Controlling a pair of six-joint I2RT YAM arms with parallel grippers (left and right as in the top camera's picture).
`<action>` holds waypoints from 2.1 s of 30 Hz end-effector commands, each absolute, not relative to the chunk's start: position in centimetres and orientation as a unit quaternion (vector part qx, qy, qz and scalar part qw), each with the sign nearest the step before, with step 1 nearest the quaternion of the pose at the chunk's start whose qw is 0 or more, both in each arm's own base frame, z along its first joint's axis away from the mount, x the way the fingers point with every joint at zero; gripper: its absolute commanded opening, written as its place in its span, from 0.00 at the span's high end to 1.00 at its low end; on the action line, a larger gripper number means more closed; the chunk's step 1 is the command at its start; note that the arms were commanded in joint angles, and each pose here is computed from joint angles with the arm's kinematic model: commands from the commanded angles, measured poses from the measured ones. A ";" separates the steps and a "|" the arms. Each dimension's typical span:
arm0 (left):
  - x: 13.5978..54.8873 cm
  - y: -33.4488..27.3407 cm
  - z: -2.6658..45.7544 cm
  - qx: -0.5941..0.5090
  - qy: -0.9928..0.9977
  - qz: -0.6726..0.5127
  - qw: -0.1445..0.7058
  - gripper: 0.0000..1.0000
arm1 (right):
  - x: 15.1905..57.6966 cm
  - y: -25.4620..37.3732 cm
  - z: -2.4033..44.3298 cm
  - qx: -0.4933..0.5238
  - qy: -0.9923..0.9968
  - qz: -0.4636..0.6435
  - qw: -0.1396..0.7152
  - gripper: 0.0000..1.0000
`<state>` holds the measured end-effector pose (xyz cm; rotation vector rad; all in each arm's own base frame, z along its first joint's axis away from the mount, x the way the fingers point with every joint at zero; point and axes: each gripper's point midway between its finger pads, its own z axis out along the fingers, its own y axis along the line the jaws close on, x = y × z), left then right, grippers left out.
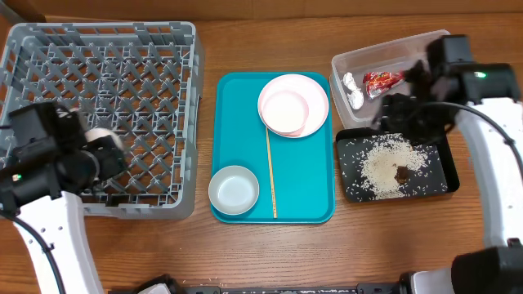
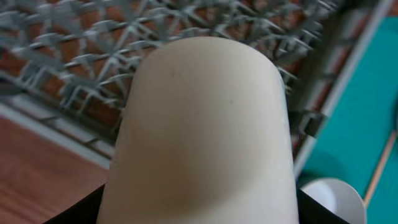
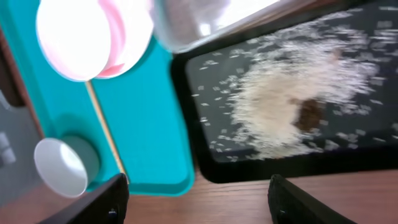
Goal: Sort waste into correct bins and load items into the dishwasher
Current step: 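Carry the cup with the left gripper into the dish rack and release, then reach the left gripper to the small white bowl on the teal tray and grasp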
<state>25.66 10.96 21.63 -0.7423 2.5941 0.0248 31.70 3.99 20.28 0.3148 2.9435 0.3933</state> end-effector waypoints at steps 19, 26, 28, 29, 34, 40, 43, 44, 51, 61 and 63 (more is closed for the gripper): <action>28.7 12.6 12.2 -0.313 0.946 -0.030 0.079 0.73 | 31.8 2.7 21.5 0.118 0.981 0.121 0.097 0.27; 28.8 12.7 11.0 -0.314 0.947 -0.031 0.062 0.15 | 31.6 2.9 21.4 0.118 0.981 0.124 0.093 0.27; 29.0 12.8 11.1 -0.314 0.946 -0.030 0.066 0.00 | 31.6 2.9 21.5 0.118 0.981 0.124 0.093 0.27; 29.1 12.8 11.2 -0.315 0.946 -0.031 0.069 0.00 | 31.6 2.9 21.5 0.118 0.981 0.124 0.092 0.27; 29.8 13.2 13.3 -0.317 0.943 -0.027 0.096 0.00 | 31.5 2.9 21.4 0.118 0.981 0.124 0.091 0.27; 31.4 11.6 19.3 -0.293 0.938 -0.060 0.176 0.00 | 31.5 2.9 21.4 0.118 0.981 0.124 0.091 0.27; 32.0 8.3 22.4 -0.249 0.938 -0.096 0.222 0.00 | 31.5 2.9 21.4 0.118 0.981 0.124 0.090 0.27; 32.0 7.1 23.2 -0.230 0.940 -0.099 0.234 0.00 | 31.4 2.8 21.4 0.118 0.981 0.123 0.089 0.27; 31.6 -4.1 24.7 -0.058 0.960 -0.133 0.238 0.00 | 30.6 2.0 21.1 0.127 0.983 0.105 0.074 0.16; 29.2 -15.3 17.1 0.104 0.978 -0.147 0.109 0.04 | 30.3 1.9 21.1 0.134 0.982 0.113 0.066 0.00; 28.5 -16.4 14.9 0.120 0.980 -0.139 0.073 0.07 | 30.3 1.9 21.1 0.134 0.982 0.113 0.066 0.00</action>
